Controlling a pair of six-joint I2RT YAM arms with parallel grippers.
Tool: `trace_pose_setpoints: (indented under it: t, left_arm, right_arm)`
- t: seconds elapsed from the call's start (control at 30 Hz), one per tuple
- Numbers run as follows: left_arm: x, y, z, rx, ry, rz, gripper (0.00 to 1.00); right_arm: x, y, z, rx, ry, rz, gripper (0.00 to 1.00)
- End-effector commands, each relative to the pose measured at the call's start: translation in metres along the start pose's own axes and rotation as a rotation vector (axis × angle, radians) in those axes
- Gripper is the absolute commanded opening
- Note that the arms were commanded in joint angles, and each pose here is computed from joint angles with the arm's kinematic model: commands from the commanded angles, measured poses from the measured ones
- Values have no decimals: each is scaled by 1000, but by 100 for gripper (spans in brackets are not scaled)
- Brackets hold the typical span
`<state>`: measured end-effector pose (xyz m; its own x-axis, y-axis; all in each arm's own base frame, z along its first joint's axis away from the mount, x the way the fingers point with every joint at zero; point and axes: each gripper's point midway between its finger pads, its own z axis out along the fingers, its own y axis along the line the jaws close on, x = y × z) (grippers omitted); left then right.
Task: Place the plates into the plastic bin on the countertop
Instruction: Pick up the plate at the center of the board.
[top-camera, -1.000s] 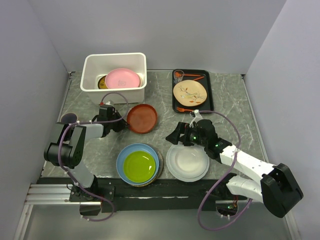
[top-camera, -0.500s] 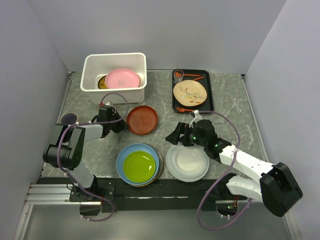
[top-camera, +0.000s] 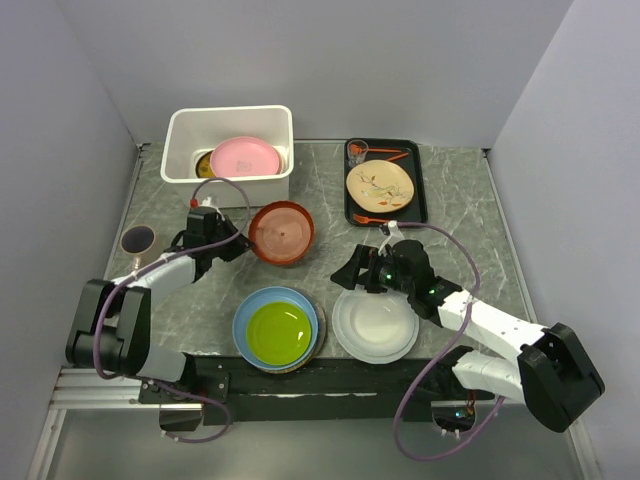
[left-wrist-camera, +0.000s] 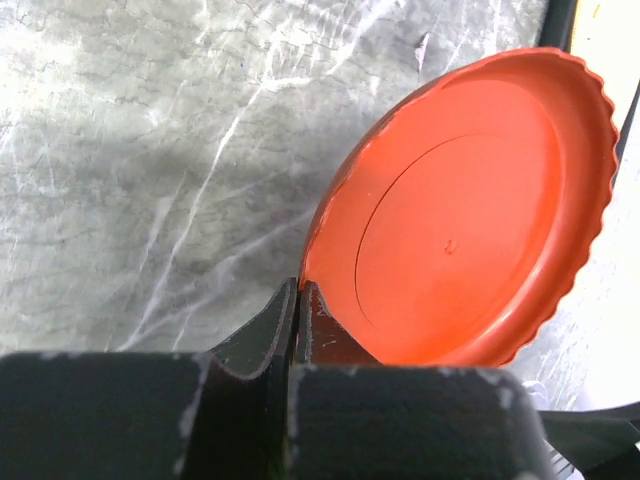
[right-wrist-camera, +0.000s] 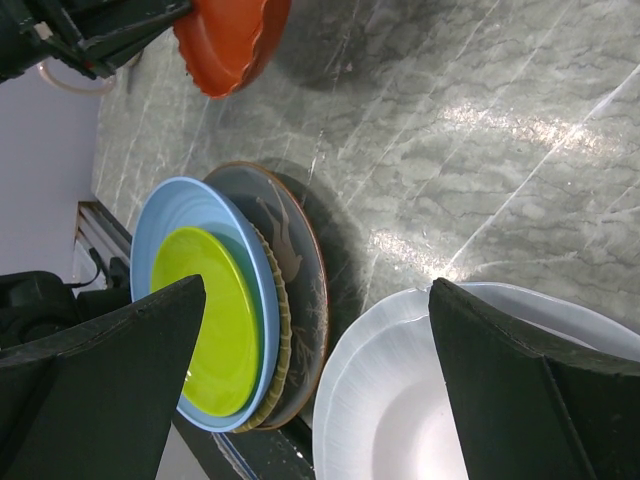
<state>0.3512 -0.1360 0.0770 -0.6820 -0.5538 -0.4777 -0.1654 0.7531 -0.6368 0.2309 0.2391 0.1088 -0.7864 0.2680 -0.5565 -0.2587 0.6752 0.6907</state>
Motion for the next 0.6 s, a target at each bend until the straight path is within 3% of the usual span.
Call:
trace_pose_setpoints:
  t: [0.0,0.57]
  left_arm:
    - [-8,-13,-13,26,-26,22,1]
    - [-29,-36,-44,53,-88,53,1]
  right_arm:
    - [-5,9,1,-34,-23,-13,100]
    - [-10,13,2,-40,-24,-16,100]
